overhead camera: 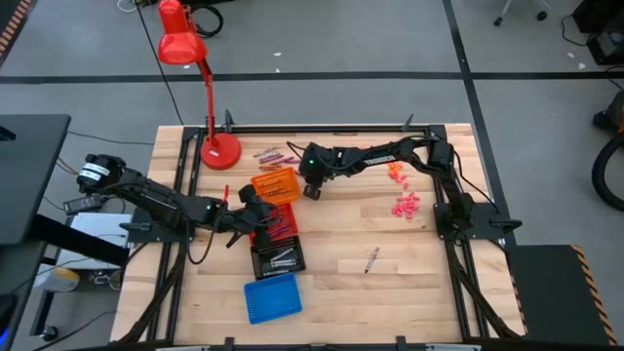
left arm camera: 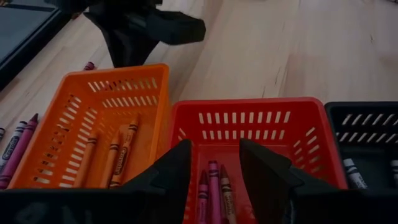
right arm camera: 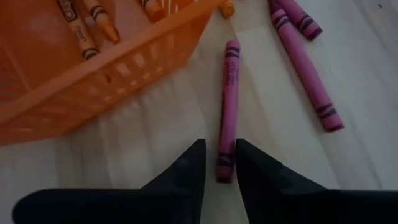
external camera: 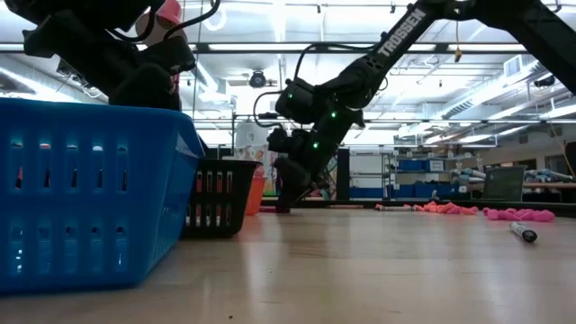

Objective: Sort crayons
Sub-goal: Put the red crayon into the red basket

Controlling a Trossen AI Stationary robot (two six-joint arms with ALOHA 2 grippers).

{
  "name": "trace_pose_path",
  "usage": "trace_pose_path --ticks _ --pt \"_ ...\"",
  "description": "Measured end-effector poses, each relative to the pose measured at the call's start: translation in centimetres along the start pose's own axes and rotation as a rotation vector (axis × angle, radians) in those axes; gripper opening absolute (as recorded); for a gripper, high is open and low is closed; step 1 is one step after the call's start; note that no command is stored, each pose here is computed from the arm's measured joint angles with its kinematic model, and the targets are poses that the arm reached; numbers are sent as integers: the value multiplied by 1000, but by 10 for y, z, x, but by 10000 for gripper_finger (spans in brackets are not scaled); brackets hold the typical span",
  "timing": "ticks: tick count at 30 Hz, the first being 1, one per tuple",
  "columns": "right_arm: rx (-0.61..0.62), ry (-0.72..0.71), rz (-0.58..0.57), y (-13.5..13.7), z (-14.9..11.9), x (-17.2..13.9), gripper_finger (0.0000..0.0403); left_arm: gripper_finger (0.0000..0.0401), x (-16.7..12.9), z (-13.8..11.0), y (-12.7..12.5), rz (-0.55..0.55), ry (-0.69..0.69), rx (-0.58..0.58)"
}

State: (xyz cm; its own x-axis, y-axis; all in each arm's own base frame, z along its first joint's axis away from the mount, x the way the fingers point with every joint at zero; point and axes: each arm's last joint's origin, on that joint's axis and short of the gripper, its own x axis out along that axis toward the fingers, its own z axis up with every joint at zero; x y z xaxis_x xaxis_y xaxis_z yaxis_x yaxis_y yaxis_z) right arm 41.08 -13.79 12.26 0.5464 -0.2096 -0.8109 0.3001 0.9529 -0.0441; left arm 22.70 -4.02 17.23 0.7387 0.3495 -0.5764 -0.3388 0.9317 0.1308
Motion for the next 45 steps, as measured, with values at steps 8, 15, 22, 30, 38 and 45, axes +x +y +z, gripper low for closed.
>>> trace_pose_path --ticks 8,15,22,30,38,45 --pt "15 42 -2 2 -3 0 45 148 0 1 0 -6 -5 -3" --pt "2 79 -11 3 -3 -15 20 148 0 1 -1 -7 -8 -5" --pt "-5 120 -57 3 0 -42 29 148 -9 13 0 -26 -61 -28" --pt "-50 -3 -144 22 18 -89 30 148 -9 19 1 -33 -114 -76" --pt "-158 -303 -56 68 10 -119 30 148 -3 20 7 -19 -176 -107" --pt "-224 -581 77 98 -18 -129 30 148 -5 32 6 -29 -287 -66"
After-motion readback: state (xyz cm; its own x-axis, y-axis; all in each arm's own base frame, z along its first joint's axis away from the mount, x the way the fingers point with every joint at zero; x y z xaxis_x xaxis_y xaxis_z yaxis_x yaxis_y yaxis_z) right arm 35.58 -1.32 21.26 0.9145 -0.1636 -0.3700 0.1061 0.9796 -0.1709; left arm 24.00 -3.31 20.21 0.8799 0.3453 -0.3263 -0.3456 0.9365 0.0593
